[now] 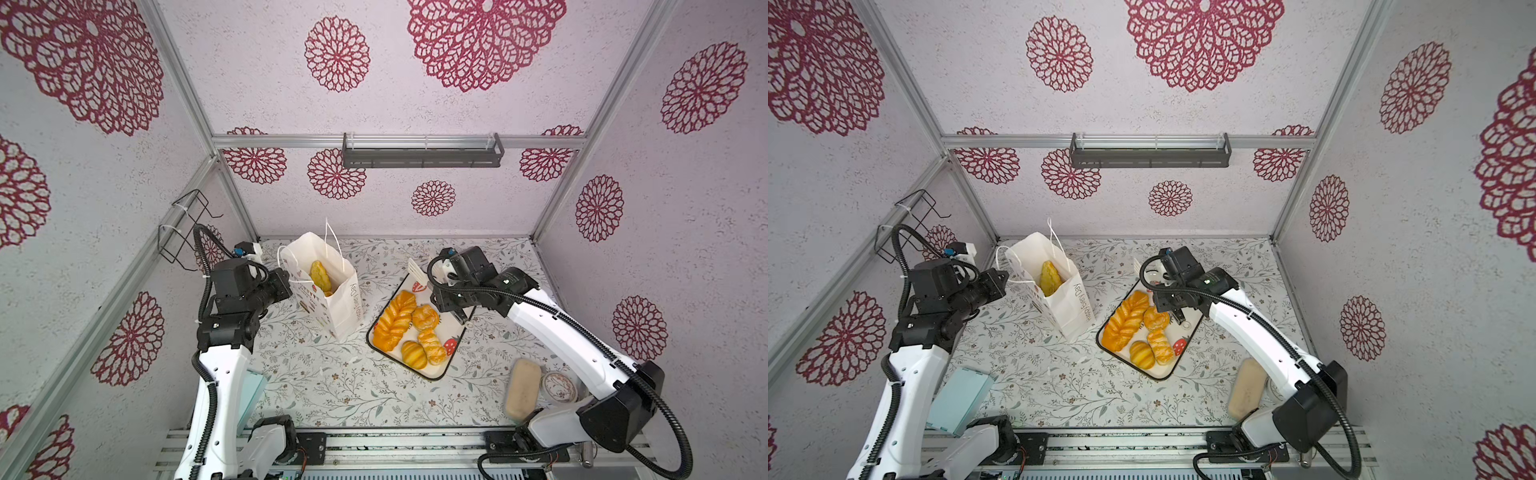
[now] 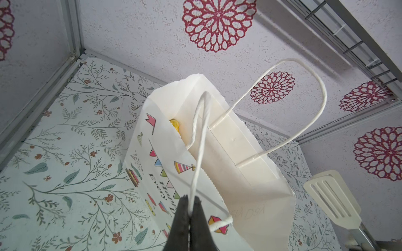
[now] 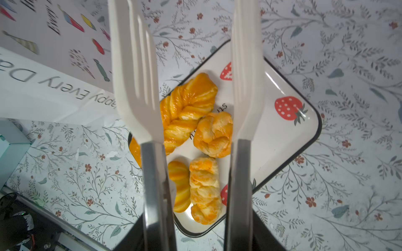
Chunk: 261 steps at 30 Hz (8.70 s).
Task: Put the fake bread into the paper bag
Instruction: 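Withdraw the open tongs with the right gripper from the bag over the tray, then lower the tongs onto a flaky knot pastry and squeeze them with the right gripper, then lift the flaky pastry in the tongs and carry it over the bag opening, then open the tongs with the right gripper to drop the knot pastry into the bag, then withdraw the open tongs with the right gripper from the bag over the tray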
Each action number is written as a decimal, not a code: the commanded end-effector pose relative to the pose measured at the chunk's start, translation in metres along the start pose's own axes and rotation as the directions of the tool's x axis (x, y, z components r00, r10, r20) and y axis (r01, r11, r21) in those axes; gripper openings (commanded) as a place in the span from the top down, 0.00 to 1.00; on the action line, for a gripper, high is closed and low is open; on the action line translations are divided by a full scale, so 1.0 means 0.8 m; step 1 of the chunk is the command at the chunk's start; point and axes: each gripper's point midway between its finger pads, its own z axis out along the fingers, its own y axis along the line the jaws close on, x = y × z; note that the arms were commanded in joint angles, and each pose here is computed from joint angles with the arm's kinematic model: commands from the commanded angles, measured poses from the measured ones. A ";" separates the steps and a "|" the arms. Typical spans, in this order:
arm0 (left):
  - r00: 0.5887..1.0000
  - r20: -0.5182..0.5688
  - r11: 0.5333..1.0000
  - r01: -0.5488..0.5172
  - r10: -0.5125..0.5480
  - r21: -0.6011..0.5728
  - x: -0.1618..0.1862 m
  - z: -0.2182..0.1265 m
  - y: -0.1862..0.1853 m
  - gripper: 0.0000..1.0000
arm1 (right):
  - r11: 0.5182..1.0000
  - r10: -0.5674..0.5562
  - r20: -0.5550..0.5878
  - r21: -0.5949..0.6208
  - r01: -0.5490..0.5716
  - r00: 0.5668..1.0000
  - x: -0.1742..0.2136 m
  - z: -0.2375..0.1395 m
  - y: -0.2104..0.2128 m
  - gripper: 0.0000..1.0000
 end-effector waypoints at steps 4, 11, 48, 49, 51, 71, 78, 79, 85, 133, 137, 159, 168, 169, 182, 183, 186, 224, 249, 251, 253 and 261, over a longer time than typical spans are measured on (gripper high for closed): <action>1.000 0.019 1.000 -0.022 0.022 -0.015 -0.005 -0.006 0.002 1.00 | 0.990 0.136 0.015 -0.037 -0.136 0.991 0.016 -0.005 -0.023 0.51; 1.000 0.017 1.000 -0.024 0.024 -0.011 -0.003 -0.006 0.002 1.00 | 0.969 0.235 -0.045 -0.069 -0.238 0.971 0.048 0.016 -0.039 0.52; 1.000 0.000 1.000 -0.009 0.009 -0.009 0.000 0.001 0.005 1.00 | 0.924 0.341 -0.185 -0.117 -0.365 0.922 0.116 0.093 -0.059 0.61; 1.000 -0.001 1.000 -0.008 0.008 -0.010 0.001 0.002 0.006 1.00 | 0.923 0.341 -0.187 -0.120 -0.366 0.921 0.117 0.093 -0.058 0.61; 1.000 -0.003 1.000 -0.008 0.008 -0.009 0.001 0.002 0.006 1.00 | 0.922 0.341 -0.190 -0.124 -0.367 0.921 0.117 0.094 -0.057 0.62; 1.000 -0.001 1.000 -0.003 0.003 -0.002 0.000 0.003 0.005 1.00 | 0.918 0.347 -0.202 -0.127 -0.376 0.916 0.128 0.100 -0.059 0.74; 1.000 -0.002 1.000 0.000 0.000 0.001 0.000 0.003 0.006 1.00 | 0.922 0.337 -0.143 -0.148 -0.357 0.931 0.106 0.083 -0.057 0.79; 1.000 0.000 1.000 0.000 0.000 0.000 0.000 0.003 0.006 1.00 | 0.923 0.335 -0.136 -0.151 -0.354 0.932 0.103 0.081 -0.057 0.80; 1.000 -0.001 1.000 0.003 -0.003 0.004 0.000 0.004 0.005 1.00 | 0.928 0.328 -0.083 -0.159 -0.337 0.941 0.081 0.061 -0.057 0.82; 1.000 0.015 1.000 0.002 -0.001 -0.008 -0.005 0.001 0.009 1.00 | 0.915 0.028 0.316 -0.389 0.102 0.948 -0.085 -0.147 0.115 0.89; 1.000 0.016 1.000 0.001 0.000 -0.024 -0.004 0.000 0.012 1.00 | 0.899 -0.009 0.325 -0.411 0.150 0.946 -0.091 -0.149 0.139 0.89; 1.000 0.027 0.999 -0.001 0.003 -0.050 -0.005 -0.004 0.019 1.00 | 0.783 -0.171 0.377 -0.509 0.358 0.910 -0.122 -0.145 0.264 0.87; 0.999 0.036 0.999 -0.001 0.003 -0.049 -0.006 -0.008 0.019 1.00 | 0.773 -0.204 0.377 -0.504 0.386 0.903 -0.147 -0.118 0.286 0.87; 0.999 0.037 0.999 -0.001 0.003 -0.050 -0.006 -0.008 0.019 1.00 | 0.774 -0.207 0.382 -0.499 0.390 0.901 -0.151 -0.115 0.288 0.87; 0.999 0.042 0.998 -0.004 0.007 -0.060 -0.006 -0.010 0.021 1.00 | 0.802 -0.202 0.358 -0.474 0.364 0.912 -0.197 -0.053 0.280 0.86; 0.999 0.043 0.998 -0.006 0.008 -0.061 -0.006 -0.010 0.021 1.00 | 0.801 -0.193 0.359 -0.479 0.358 0.913 -0.200 -0.051 0.279 0.86; 0.999 0.044 0.998 -0.004 0.007 -0.061 -0.007 -0.011 0.021 1.00 | 0.793 -0.171 0.361 -0.502 0.345 0.917 -0.209 -0.047 0.279 0.86; 0.999 0.033 0.999 0.006 -0.005 -0.039 -0.004 -0.005 0.019 1.00 | 0.759 -0.168 0.316 -0.563 0.327 0.934 -0.199 -0.023 0.298 0.60; 1.000 0.024 1.000 0.013 -0.012 -0.027 -0.003 -0.001 0.019 1.00 | 0.829 -0.175 0.417 -0.426 0.362 0.892 -0.169 -0.122 0.251 0.63; 1.000 0.023 1.000 0.014 -0.013 -0.025 -0.003 -0.001 0.018 1.00 | 0.840 -0.177 0.418 -0.408 0.358 0.891 -0.165 -0.125 0.242 0.63; 1.000 0.020 1.000 0.015 -0.014 -0.022 -0.003 0.000 0.017 1.00 | 0.853 -0.172 0.418 -0.389 0.347 0.892 -0.160 -0.126 0.231 0.63; 0.999 0.021 0.999 0.029 -0.029 -0.026 -0.004 0.002 0.019 1.00 | 0.901 -0.119 0.395 -0.342 0.266 0.911 -0.142 -0.128 0.183 0.62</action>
